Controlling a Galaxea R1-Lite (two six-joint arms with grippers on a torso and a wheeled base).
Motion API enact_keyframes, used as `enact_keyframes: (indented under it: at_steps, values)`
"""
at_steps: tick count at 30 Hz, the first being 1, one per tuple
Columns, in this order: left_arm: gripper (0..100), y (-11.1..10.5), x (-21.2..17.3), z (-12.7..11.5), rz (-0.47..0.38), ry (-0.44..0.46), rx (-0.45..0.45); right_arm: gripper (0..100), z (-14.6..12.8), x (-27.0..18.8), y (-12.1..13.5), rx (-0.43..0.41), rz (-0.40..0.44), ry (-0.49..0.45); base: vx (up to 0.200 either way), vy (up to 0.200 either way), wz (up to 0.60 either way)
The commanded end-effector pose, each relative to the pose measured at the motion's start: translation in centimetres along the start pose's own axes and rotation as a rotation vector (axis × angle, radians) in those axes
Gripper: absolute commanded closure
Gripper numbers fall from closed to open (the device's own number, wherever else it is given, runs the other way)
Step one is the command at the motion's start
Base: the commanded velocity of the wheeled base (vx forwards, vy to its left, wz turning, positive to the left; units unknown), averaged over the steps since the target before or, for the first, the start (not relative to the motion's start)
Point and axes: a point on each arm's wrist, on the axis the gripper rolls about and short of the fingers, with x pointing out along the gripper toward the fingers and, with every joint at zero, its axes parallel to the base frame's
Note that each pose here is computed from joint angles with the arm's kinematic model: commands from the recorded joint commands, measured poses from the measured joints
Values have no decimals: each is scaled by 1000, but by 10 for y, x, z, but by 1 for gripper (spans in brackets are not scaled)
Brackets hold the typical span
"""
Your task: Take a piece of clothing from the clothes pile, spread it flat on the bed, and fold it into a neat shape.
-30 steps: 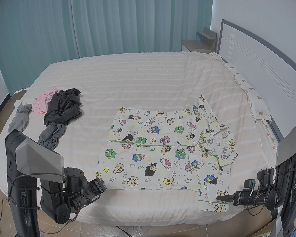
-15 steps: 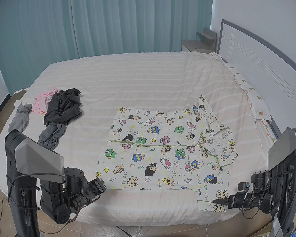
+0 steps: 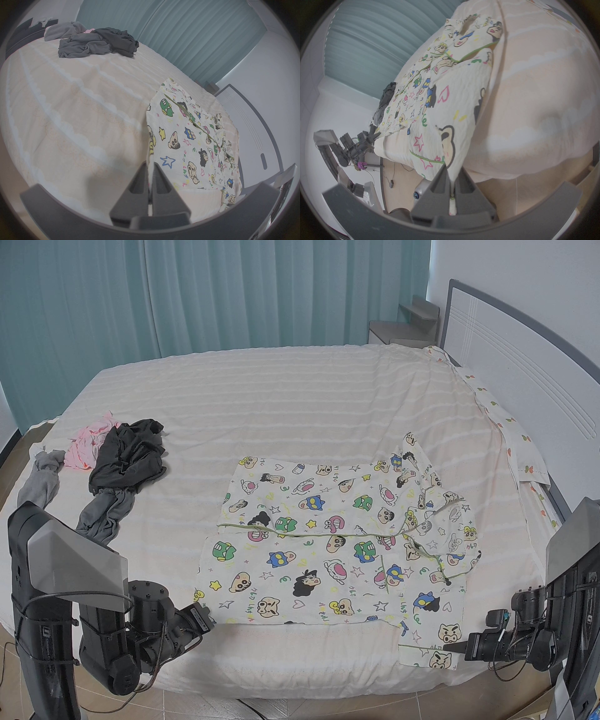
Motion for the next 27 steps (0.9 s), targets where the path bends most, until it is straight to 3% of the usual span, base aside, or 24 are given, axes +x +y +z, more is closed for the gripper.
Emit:
enact_keyframes:
  at_steps: [1,24,25,27]
  values:
    - [100,-1,-10,2,-4,0,1,100,2,-16,7,26,-11,7,0,0,0]
    - [100,-9,-23,-4,-7,3,27,100,-6,-17,1,71,-93,55,0,0,0]
    - [100,-9,-24,-4,-7,3,27,0,-6,-16,1,71,-92,59,0,0,0]
    - [100,-9,-24,-4,-8,1,26,0,-6,-16,1,69,-88,55,0,0,0]
